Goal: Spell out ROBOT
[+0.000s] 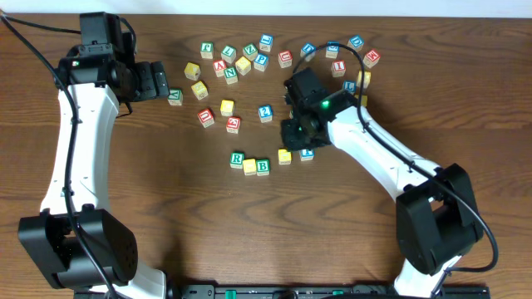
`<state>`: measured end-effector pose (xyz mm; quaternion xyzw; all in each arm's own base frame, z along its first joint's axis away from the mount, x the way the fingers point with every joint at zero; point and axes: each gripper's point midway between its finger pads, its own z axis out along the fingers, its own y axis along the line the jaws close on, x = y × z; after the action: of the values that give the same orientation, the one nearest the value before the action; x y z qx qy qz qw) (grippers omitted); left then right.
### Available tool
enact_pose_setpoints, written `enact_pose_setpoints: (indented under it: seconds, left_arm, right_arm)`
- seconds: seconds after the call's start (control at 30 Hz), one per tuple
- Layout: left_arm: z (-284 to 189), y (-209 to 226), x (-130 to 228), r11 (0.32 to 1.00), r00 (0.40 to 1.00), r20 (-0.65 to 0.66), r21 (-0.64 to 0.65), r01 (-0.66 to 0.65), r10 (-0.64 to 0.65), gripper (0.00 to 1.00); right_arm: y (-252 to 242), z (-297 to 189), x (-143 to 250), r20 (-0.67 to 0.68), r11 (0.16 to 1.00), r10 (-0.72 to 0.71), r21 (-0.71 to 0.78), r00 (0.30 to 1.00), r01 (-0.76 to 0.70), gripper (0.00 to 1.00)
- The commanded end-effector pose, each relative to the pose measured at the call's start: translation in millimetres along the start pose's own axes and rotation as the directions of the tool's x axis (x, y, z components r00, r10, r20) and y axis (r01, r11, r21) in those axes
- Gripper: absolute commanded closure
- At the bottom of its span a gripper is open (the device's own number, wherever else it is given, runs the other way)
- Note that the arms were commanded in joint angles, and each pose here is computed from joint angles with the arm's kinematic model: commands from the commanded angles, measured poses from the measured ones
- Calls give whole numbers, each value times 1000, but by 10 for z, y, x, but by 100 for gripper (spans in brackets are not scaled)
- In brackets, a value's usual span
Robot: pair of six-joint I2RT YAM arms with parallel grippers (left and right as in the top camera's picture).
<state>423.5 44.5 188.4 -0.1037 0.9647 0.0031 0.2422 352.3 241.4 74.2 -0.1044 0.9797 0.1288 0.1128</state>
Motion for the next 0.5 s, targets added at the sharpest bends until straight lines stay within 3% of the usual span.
enact_pose_setpoints:
  seconds: [0.0,0.23,0.47]
  left_arm:
    - [-44,21,-51,1000,1000,16,-12,-12,13,2]
    - [-44,21,-51,1000,1000,16,-12,-12,13,2]
    - [-44,23,-51,1000,1000,16,-12,-12,12,2]
  right_arm:
    - [497,-20,-28,32,990,-56,-129,998,60,60]
    - [1054,126,-225,134,967,2,-254,991,32,61]
    - [1403,422,-147,108,948,40,-319,993,-3,68]
